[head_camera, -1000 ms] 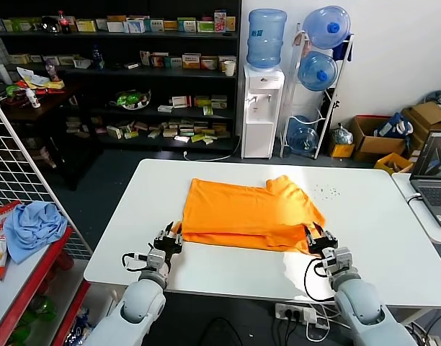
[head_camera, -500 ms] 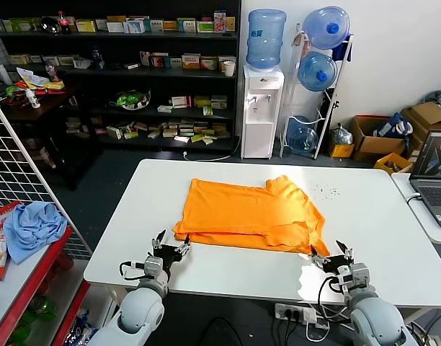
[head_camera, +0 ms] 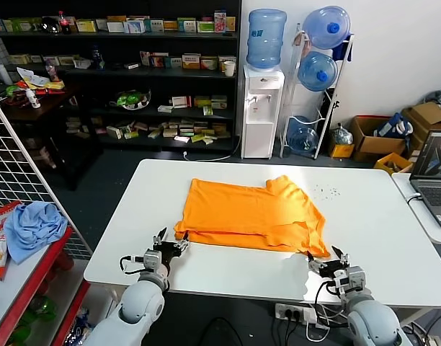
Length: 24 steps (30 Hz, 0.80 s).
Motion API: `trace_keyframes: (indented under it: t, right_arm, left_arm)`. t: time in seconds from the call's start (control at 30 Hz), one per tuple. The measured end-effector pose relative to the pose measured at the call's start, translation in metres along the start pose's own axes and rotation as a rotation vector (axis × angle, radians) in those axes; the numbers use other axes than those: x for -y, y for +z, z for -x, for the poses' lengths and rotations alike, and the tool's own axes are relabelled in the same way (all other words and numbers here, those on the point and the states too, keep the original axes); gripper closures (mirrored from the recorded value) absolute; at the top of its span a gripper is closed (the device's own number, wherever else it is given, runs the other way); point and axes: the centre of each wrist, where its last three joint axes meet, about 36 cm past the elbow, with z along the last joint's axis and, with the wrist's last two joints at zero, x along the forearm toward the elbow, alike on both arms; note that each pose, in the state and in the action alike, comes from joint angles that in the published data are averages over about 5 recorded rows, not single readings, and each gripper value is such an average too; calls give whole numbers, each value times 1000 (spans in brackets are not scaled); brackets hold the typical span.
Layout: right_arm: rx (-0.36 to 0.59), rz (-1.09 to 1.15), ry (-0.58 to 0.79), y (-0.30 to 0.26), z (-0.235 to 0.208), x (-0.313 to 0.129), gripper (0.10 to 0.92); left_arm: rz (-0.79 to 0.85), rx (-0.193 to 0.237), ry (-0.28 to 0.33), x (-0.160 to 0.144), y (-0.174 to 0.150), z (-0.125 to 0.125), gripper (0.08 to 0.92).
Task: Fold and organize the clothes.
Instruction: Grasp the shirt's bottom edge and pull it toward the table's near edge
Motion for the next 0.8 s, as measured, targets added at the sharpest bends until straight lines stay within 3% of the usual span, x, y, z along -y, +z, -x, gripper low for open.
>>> trace_keyframes:
  t: [0.57,0.7,0.8]
  right_arm:
    - [-46,-26,1,1,-10,8,834]
    - [-56,-38,7,-2,-19,13,875]
    - [-61,-52,10,-4,-27,16,876]
  left_arm:
    - [-27,-74,13,-8,7,-11,812]
    - [-31,-95,12,-9,8,-19,894]
    - [-30,-111,14,-7,9,-30,904]
